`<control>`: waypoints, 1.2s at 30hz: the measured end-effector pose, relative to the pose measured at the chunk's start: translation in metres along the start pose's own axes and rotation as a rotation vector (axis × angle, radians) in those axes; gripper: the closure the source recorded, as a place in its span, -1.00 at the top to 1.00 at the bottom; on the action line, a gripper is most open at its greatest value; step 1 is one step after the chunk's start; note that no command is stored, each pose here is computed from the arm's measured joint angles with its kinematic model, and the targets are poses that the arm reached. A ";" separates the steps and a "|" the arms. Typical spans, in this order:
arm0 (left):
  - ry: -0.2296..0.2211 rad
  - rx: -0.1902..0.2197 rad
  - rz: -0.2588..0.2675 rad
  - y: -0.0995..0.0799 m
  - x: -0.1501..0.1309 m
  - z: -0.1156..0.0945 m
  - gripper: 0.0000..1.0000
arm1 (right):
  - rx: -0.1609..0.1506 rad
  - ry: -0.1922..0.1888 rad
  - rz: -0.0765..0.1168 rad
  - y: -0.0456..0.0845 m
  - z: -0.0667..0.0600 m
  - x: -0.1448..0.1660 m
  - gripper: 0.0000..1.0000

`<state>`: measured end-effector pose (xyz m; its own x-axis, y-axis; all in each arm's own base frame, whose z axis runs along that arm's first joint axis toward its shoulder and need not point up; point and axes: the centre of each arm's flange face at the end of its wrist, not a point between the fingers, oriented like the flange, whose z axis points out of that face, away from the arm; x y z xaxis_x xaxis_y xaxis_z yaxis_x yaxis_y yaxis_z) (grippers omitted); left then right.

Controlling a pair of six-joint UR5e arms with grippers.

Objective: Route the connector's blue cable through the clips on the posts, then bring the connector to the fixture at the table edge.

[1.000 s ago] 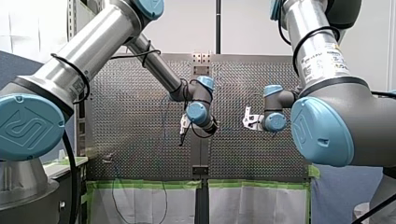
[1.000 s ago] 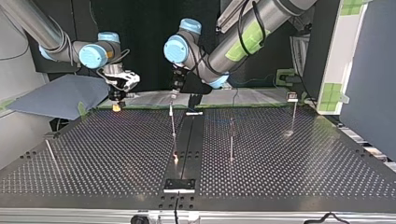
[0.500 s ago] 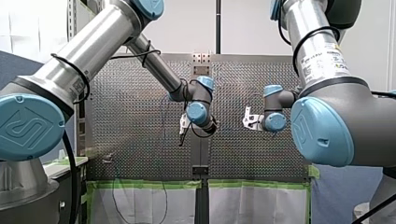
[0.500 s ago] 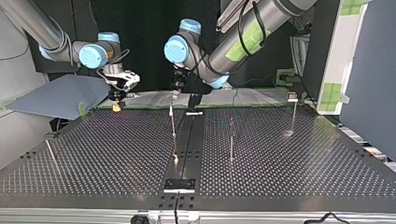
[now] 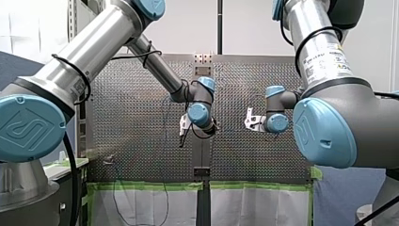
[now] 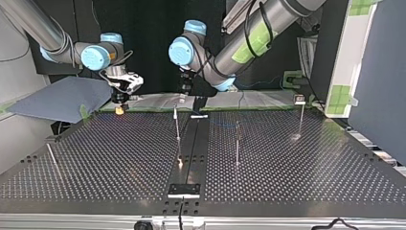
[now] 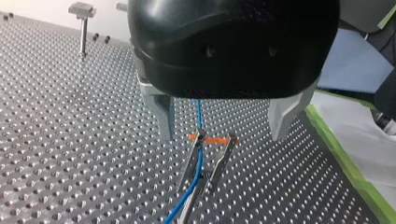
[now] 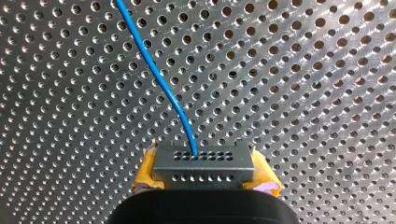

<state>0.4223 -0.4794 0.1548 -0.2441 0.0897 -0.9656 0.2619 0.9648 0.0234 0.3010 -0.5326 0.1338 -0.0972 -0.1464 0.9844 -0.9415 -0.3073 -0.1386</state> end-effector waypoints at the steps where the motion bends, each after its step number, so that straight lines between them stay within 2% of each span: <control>1: 0.000 -0.002 0.000 0.000 0.000 0.000 1.00 | 0.000 0.000 0.000 0.000 0.000 0.000 -1.00; 23: 0.003 -0.011 0.001 0.001 0.000 -0.002 1.00 | 0.002 -0.002 0.000 -0.002 0.000 0.000 -1.00; 29: 0.006 -0.034 0.026 0.000 -0.003 -0.019 1.00 | 0.003 -0.008 0.000 -0.002 -0.001 -0.001 -1.00; 33: -0.023 -0.055 0.003 0.003 -0.010 -0.032 1.00 | 0.003 -0.011 0.000 -0.002 -0.001 -0.001 -1.00; 36: -0.047 -0.047 -0.027 0.005 -0.016 -0.040 1.00 | 0.003 -0.013 0.000 -0.003 -0.002 -0.002 -1.00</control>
<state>0.3897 -0.4664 0.1808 -0.2064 0.0533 -0.9770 0.2112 0.9774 0.0087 0.3030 -0.5300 0.1328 -0.0931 -0.1585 0.9830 -0.9406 -0.3098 -0.1390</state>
